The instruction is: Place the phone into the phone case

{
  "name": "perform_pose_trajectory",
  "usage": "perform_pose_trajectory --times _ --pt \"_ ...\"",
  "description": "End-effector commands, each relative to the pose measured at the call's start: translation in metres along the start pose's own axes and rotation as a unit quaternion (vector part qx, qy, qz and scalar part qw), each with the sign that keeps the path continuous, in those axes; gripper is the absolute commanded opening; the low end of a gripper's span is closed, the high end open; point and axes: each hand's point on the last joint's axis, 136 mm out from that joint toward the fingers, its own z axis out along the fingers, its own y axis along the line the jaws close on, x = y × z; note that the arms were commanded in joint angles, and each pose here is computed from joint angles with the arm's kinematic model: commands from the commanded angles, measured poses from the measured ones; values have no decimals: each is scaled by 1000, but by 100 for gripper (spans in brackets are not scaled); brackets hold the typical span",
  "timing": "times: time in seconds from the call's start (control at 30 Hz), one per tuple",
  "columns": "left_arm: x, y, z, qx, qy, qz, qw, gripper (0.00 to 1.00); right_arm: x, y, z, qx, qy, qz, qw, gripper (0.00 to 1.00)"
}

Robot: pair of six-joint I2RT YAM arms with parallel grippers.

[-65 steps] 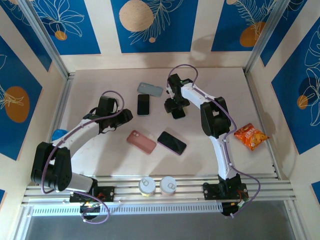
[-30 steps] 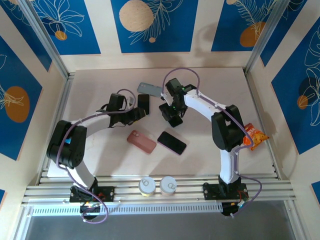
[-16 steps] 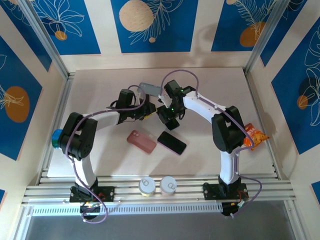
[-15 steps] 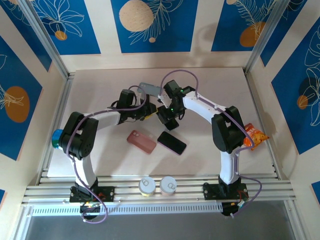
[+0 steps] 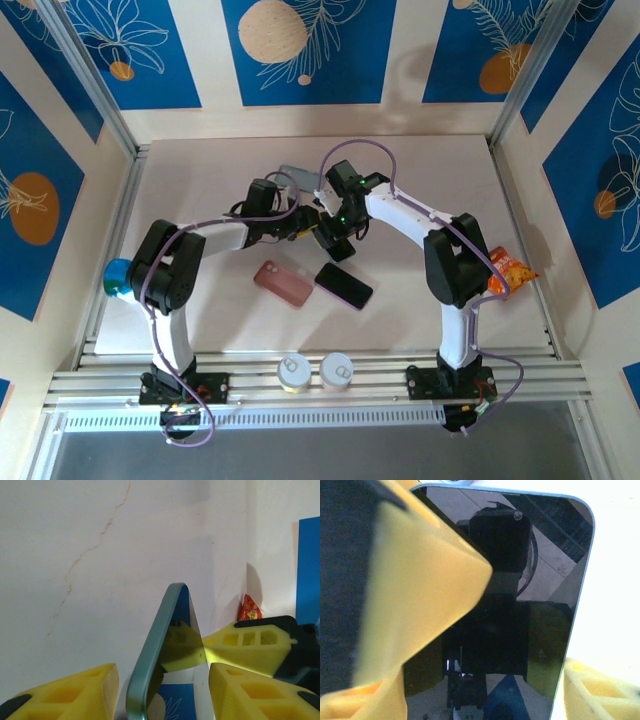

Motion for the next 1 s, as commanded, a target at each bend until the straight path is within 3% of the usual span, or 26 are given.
perform_pose_trajectory --times 0.0,0.5,0.7,0.87,0.97 --pt "-6 -10 8 10 -8 8 1000 50 -19 16 -32 -19 -40 -7 999 56" --pt "-7 -14 18 17 -8 7 1000 41 -27 24 -42 -29 -51 -13 998 56" --pt "-8 -16 20 22 -10 7 1000 25 -29 26 -47 -32 -56 -15 998 56" --pt "-9 -18 19 26 -13 7 1000 1 -28 27 -48 -34 -56 -15 998 54" --pt "-11 -21 17 30 -20 8 999 0 -26 27 -46 -33 -54 -13 998 54"
